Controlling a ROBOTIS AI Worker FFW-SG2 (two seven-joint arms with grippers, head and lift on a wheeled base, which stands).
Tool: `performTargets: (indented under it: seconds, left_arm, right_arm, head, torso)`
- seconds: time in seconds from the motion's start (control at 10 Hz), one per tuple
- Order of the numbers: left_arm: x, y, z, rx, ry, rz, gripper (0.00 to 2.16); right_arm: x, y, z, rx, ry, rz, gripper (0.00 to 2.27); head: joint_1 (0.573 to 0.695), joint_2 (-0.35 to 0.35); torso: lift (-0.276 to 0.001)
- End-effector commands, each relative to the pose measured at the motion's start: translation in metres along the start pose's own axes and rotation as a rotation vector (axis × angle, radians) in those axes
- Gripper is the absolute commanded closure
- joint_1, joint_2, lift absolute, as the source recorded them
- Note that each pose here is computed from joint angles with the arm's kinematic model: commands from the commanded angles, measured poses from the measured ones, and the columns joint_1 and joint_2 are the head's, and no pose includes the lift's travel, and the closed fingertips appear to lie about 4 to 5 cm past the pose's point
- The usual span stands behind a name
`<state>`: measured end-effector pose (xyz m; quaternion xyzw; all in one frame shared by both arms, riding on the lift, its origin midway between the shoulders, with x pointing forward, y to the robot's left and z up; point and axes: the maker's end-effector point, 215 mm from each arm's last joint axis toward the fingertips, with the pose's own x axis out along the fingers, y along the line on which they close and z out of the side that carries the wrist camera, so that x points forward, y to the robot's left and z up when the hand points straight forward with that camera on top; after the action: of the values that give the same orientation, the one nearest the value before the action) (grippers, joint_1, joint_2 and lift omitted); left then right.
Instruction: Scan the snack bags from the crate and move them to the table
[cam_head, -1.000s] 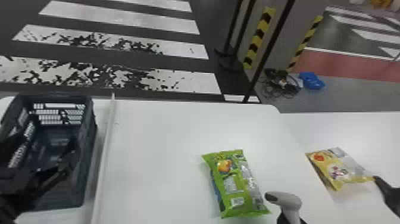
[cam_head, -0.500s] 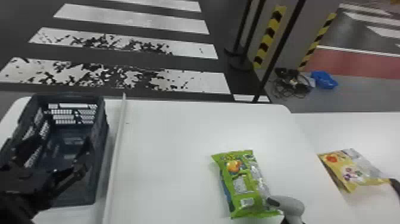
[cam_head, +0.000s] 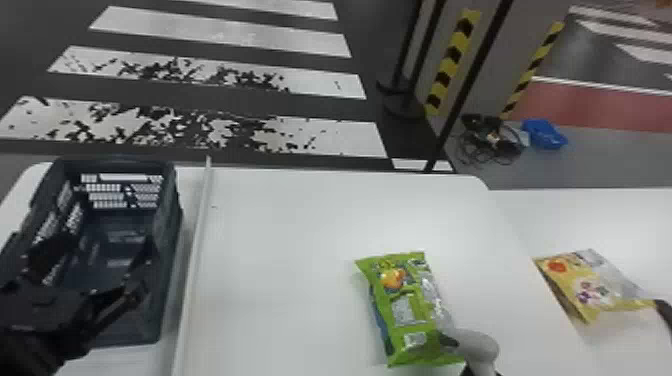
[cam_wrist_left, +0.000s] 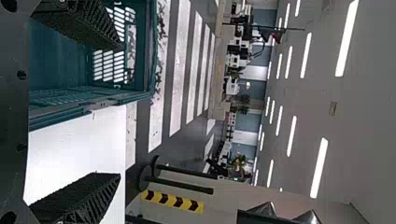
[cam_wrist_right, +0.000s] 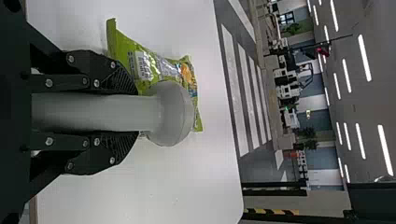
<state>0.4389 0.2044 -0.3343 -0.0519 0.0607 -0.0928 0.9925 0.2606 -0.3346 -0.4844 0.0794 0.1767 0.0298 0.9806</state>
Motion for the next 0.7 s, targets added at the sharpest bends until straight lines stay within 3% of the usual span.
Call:
performTargets:
  seconds: [0.0, 0.6]
  left_arm:
    - [-0.0013, 0.0018, -0.0005, -0.001, 0.001, 0.005, 0.01]
    - [-0.0021, 0.0026, -0.0014, -0.002, 0.003, 0.005, 0.01]
  right_arm:
    - [0.0025, 0.0047, -0.0037, -0.003, -0.002, 0.010, 2.13]
    - [0.0046, 0.0046, -0.0111, -0.002, 0.000, 0.013, 2.13]
  head:
    - [0.695, -0.216]
    - [0.695, -0.198]
  torso:
    - [-0.095]
    - [-0.095]
